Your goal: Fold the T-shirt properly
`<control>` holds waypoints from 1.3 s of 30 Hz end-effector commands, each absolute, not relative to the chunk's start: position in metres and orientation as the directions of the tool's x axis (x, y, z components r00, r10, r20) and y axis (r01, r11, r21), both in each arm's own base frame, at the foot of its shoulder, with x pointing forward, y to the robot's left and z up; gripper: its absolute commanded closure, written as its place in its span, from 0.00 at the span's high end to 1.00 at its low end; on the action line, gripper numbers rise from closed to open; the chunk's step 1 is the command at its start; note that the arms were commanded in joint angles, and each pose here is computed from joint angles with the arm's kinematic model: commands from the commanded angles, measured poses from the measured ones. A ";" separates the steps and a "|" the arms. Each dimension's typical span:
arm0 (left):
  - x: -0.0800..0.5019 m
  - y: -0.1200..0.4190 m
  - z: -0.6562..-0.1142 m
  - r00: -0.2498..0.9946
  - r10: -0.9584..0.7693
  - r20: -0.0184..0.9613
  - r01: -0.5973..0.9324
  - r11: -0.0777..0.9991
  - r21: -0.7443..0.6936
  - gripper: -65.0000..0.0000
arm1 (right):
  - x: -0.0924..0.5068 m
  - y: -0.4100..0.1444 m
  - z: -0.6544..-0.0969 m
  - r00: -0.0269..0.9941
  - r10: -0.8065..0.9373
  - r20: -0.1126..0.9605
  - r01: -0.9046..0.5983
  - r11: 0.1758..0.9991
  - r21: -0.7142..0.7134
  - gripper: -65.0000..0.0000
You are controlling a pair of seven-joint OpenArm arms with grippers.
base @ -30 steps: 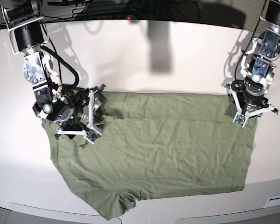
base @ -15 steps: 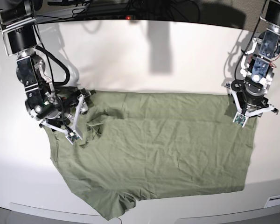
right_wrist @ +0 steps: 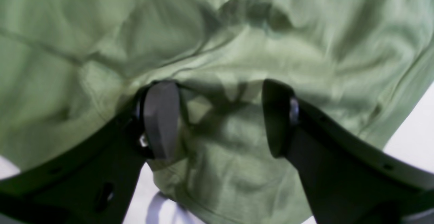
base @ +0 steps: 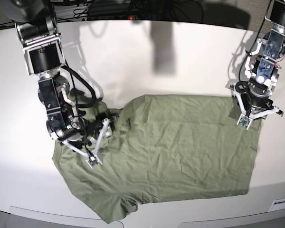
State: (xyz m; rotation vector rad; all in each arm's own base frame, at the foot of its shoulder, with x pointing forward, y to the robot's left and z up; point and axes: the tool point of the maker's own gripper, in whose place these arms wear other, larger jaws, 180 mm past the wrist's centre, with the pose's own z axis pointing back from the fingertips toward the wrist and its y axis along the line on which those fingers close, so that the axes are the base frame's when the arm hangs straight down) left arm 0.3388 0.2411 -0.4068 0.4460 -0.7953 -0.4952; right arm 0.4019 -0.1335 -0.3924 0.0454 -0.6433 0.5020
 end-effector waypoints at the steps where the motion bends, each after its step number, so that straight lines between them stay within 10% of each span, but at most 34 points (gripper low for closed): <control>1: 0.350 0.248 -0.391 0.573 -0.580 0.579 0.217 0.789 0.575 0.26 | 0.419 -0.135 -0.372 0.645 0.429 0.632 -0.452 0.882 -0.138 0.59; 18: 0.343 0.248 -0.398 0.592 -0.573 0.567 0.225 0.793 0.566 0.26 | 0.398 -0.134 -0.396 0.670 0.450 0.590 -0.465 0.874 -0.138 0.59; 27: 0.327 0.205 -0.425 0.680 -0.385 0.624 0.230 0.920 0.318 0.27 | 0.354 -0.179 -0.431 0.720 0.447 0.531 -0.449 0.883 -0.135 0.59; 39: 0.300 0.205 -0.448 0.791 -0.386 0.475 0.259 0.914 0.311 0.27 | 0.334 -0.194 -0.443 0.766 0.443 0.465 -0.441 0.889 -0.121 0.59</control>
